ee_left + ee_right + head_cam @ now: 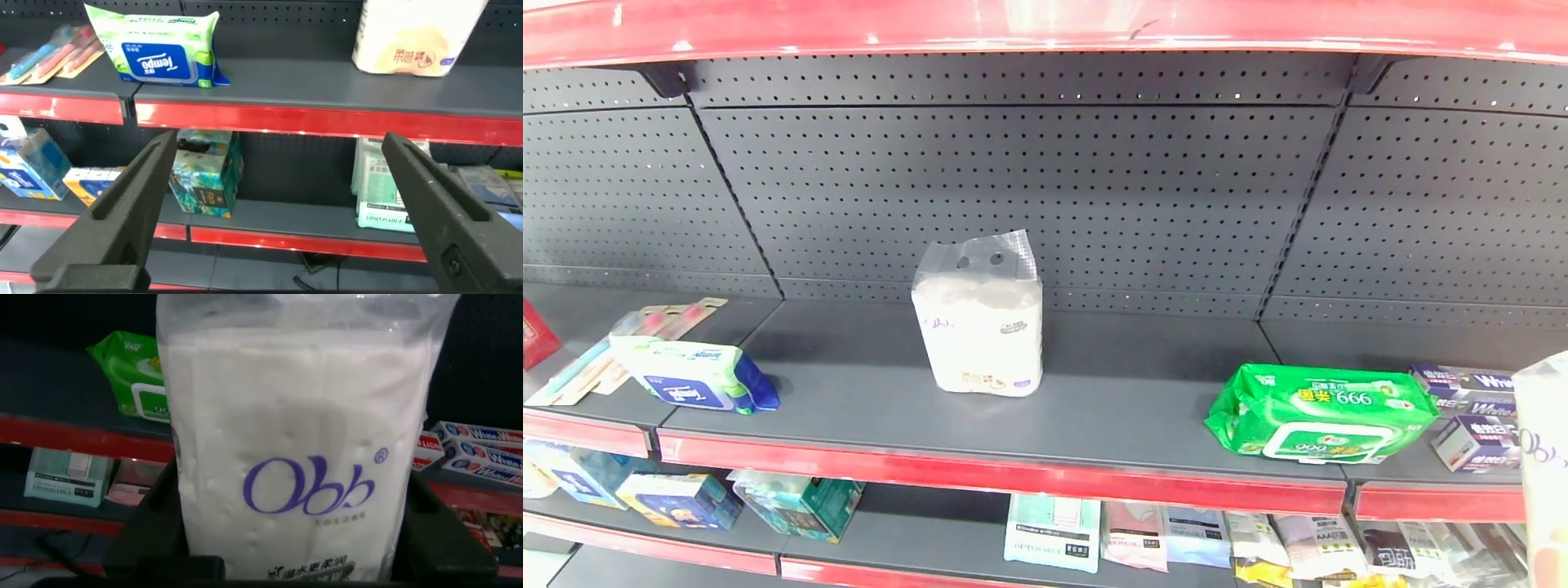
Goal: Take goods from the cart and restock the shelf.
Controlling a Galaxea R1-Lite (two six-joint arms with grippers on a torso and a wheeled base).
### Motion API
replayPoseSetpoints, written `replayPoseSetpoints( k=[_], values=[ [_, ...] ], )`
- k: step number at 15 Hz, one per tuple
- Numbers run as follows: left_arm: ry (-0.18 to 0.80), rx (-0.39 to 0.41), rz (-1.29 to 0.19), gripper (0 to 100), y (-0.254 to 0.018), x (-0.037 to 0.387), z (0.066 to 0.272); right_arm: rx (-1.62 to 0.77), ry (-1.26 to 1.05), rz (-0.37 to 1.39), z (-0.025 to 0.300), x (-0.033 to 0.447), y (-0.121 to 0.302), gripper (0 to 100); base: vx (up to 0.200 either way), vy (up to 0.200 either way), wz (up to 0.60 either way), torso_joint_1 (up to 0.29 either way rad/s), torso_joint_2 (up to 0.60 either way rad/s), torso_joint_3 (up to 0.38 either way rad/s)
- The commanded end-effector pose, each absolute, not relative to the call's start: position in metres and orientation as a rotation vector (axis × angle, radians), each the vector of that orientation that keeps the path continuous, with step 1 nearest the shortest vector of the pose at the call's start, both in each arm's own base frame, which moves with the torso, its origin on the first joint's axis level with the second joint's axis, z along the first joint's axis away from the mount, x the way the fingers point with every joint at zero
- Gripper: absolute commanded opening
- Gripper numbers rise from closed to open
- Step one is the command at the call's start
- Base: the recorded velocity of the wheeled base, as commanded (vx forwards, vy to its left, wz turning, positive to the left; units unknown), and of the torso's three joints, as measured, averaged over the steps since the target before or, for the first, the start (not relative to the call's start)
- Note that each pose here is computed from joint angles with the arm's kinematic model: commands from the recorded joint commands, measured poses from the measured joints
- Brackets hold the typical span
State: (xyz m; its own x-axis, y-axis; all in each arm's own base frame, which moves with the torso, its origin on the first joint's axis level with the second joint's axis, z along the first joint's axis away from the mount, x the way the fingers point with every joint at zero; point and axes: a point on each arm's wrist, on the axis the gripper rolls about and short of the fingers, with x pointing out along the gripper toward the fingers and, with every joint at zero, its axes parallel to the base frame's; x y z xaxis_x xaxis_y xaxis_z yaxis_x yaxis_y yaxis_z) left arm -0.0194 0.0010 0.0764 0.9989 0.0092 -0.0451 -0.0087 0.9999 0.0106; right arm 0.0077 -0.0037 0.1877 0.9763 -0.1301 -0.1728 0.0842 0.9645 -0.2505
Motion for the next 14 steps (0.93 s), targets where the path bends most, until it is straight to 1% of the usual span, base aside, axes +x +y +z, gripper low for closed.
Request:
replayPoseSetpoints(
  k=[1, 3, 6, 8, 10, 14],
  values=[
    [0.052, 0.01, 0.009, 100, 0.001, -0.019, 0.077, -0.252, 0.226, -0.111, 0.184, 0.012, -0.004, 0, 0.0, 0.0, 0.0, 0.0, 0.0, 0.0],
    [0.066, 0.011, -0.002, 100, 0.001, -0.018, 0.077, -0.273, 0.261, -0.108, 0.184, 0.019, -0.003, 0, 0.0, 0.0, 0.0, 0.0, 0.0, 0.0],
    [0.095, 0.015, -0.04, 100, 0.002, -0.015, 0.077, -0.3, 0.288, -0.099, 0.184, 0.027, -0.003, 0, 0.0, 0.0, -0.6, 0.002, 0.0, 0.001],
    [0.095, 0.017, -0.05, 100, 0.002, -0.015, 0.077, -0.3, 0.291, -0.098, 0.184, 0.027, -0.003, 0, 0.0, 0.0, -0.6, 0.002, 0.0, 0.002],
    [0.096, 0.022, -0.053, 100, 0.002, -0.015, 0.077, -0.304, 0.301, -0.099, 0.18, 0.026, -0.003, 0, 0.0, 0.0, 0.0, 0.0, 0.0, 0.0],
    [0.136, 0.03, -0.049, 100, 0.002, -0.012, 0.078, -0.3, 0.276, -0.08, 0.179, 0.023, -0.003, 0, 0.0, 0.0, 0.0, 0.0, 0.0, 0.0]
  ],
)
